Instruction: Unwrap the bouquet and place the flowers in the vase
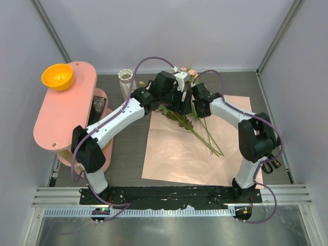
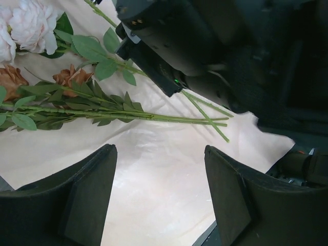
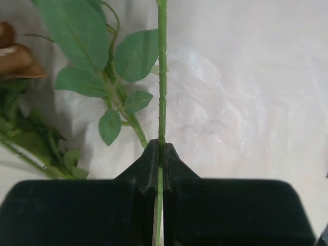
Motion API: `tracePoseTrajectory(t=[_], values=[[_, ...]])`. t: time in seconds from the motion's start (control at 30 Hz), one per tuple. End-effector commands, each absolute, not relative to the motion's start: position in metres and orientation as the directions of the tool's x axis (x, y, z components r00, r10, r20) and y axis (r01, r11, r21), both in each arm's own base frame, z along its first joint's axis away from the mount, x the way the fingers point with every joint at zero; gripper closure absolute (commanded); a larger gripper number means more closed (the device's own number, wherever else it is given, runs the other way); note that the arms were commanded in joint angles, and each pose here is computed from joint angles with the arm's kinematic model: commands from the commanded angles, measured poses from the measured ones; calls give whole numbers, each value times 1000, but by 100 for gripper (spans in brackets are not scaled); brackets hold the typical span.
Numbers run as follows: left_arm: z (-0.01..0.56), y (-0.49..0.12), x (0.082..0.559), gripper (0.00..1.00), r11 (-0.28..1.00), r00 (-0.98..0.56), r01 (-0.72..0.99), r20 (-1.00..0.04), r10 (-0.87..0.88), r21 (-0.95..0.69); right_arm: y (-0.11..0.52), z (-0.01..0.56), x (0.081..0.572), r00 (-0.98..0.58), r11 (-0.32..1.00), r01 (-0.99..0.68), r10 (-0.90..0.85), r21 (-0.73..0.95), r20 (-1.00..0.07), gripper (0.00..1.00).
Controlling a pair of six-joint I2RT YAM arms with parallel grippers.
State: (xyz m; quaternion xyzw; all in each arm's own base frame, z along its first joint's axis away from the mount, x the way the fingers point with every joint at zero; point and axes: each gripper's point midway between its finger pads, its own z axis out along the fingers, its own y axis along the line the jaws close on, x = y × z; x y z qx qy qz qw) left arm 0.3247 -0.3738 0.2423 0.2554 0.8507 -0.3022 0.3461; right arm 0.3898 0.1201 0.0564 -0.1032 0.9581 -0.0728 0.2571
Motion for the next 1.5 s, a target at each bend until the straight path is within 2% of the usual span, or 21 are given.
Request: tracePoseTrajectory(t=[0.0, 0.1, 0.17, 0.2, 0.23, 0.27, 0.33, 0.43, 0.47, 0.5, 0.6, 0.7, 0.93, 1.03, 1.2, 1.47], values=[[261, -374, 329, 27, 675, -578, 670, -787, 215, -308, 114, 187, 401, -664, 978, -6, -160, -208, -731, 99], [266, -371, 330, 27, 681, -565, 671, -797, 214, -294, 107, 233, 386, -550, 992, 33, -85, -124, -831, 99], [270, -372, 329, 27, 675, -568, 671, -797, 202, -307, 110, 231, 378, -484, 998, 17, -38, -53, -874, 99], [274, -375, 326, 27, 661, -574, 675, -797, 189, -328, 112, 254, 365, -406, 999, -3, 38, 43, -913, 99], [281, -378, 322, 27, 634, -578, 686, -797, 176, -357, 113, 225, 352, -433, 997, -27, 49, 68, -900, 99], [287, -381, 318, 27, 613, -605, 677, -783, 147, -407, 122, 237, 350, -364, 988, -69, 103, 137, -926, 99], [301, -392, 303, 27, 510, -626, 707, -770, 126, -491, 140, 233, 323, -341, 944, -195, 188, 265, -921, 99], [328, -404, 285, 28, 340, -697, 687, -715, 59, -642, 157, 257, 300, -208, 852, -358, 325, 381, -922, 99], [338, -404, 279, 29, 298, -730, 659, -683, 33, -690, 158, 260, 295, -187, 839, -380, 343, 390, -920, 99], [352, -406, 278, 30, 242, -718, 676, -696, 5, -696, 162, 251, 286, -198, 819, -416, 343, 395, -918, 99], [362, -402, 276, 31, 205, -708, 685, -705, -41, -699, 168, 264, 269, -151, 772, -509, 354, 379, -923, 99], [360, -401, 285, 34, 245, -698, 682, -714, -63, -689, 174, 276, 258, -134, 741, -571, 340, 353, -931, 99], [366, -416, 293, 54, 213, -739, 639, -667, -96, -739, 177, 294, 245, -98, 722, -627, 298, 291, -950, 99], [379, -423, 287, 54, 172, -717, 670, -689, -102, -722, 179, 293, 244, -99, 714, -639, 292, 286, -951, 99], [384, -426, 290, 53, 213, -708, 674, -701, -86, -707, 183, 294, 237, -97, 688, -672, 287, 275, -953, 99], [371, -427, 293, 74, 271, -729, 651, -683, -37, -709, 188, 288, 231, -108, 660, -700, 282, 274, -953, 99]])
